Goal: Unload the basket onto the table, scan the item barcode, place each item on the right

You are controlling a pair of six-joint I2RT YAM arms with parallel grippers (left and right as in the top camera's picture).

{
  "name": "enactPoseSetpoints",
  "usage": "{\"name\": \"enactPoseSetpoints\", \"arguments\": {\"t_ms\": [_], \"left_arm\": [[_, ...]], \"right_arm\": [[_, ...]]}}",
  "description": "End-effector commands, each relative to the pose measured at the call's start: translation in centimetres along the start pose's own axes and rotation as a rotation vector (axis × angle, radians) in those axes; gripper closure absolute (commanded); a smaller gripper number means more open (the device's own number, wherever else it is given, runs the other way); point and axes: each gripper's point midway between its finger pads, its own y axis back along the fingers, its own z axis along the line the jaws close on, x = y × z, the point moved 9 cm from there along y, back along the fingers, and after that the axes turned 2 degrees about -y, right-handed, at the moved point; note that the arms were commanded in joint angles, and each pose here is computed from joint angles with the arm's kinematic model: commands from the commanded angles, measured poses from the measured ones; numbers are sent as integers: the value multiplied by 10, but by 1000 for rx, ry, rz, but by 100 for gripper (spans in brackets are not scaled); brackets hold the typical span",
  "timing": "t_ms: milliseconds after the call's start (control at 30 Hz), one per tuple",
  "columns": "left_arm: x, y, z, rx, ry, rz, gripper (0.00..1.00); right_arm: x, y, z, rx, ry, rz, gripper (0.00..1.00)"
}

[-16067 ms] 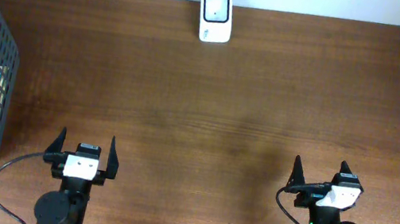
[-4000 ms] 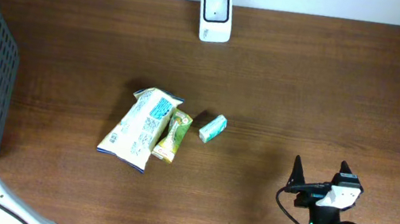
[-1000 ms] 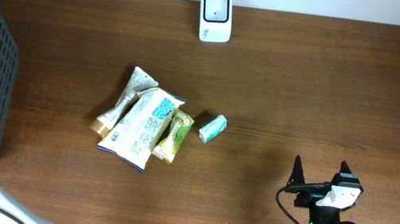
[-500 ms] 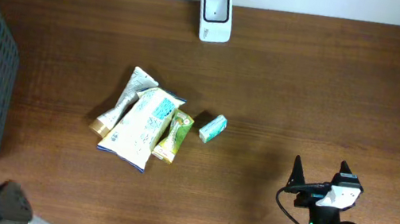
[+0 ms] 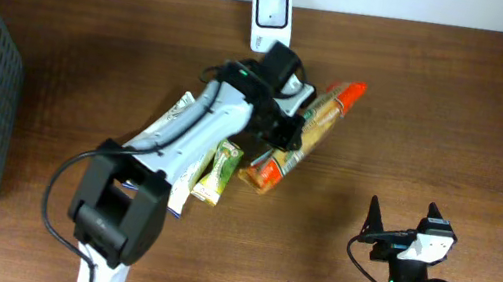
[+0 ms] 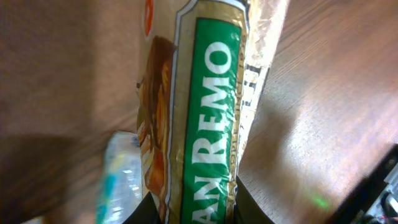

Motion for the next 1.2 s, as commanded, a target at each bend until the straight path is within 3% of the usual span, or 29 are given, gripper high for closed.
{"name": "enactPoseSetpoints", "arguments": {"t_ms": [0, 33, 67, 100, 167, 233, 267, 333, 400, 433, 500, 600, 667, 733, 800, 900, 1167], "left_arm": [[3, -9, -15, -116, 109, -18, 100], [8, -14, -14, -172, 161, -16, 100], [11, -17, -10, -220, 166, -20, 69], [9, -16, -6, -253, 167, -31, 1], [1, -5, 0, -258, 91, -54, 1], [-24, 45, 7, -262, 53, -169, 1], [-37, 82, 12, -270, 37, -258, 1], [-54, 211, 39, -383, 47, -555, 1], [-32, 319, 82, -606, 189, -784, 1], [4, 376, 120, -756, 324, -868, 1], [70, 430, 181, -920, 553, -883, 1], [127, 449, 263, -1055, 710, -775, 0], [154, 422, 340, -1090, 666, -536, 5], [175, 393, 407, -1085, 703, -455, 3], [190, 377, 439, -1086, 692, -401, 2], [202, 351, 476, -1097, 529, -258, 5], [243, 336, 529, -1152, 499, -221, 9]], "right_arm": [[3, 0, 1, -4, 7, 5, 1], [3, 0, 1, -4, 7, 6, 1], [3, 0, 1, -4, 7, 5, 1], [3, 0, 1, -4, 7, 5, 1], [3, 0, 1, -4, 7, 6, 1], [3, 0, 1, -4, 7, 6, 1], [3, 0, 1, -4, 7, 6, 1], [3, 0, 1, -4, 7, 6, 1], [3, 0, 1, -4, 7, 5, 1], [3, 0, 1, -4, 7, 5, 1], [3, 0, 1, -4, 7, 5, 1], [3, 0, 1, -4, 7, 5, 1], [3, 0, 1, -4, 7, 5, 1], [3, 0, 1, -4, 7, 5, 1], [3, 0, 1, -4, 7, 6, 1], [3, 0, 1, -4, 7, 5, 1], [3, 0, 1, -4, 7, 5, 1]]}}
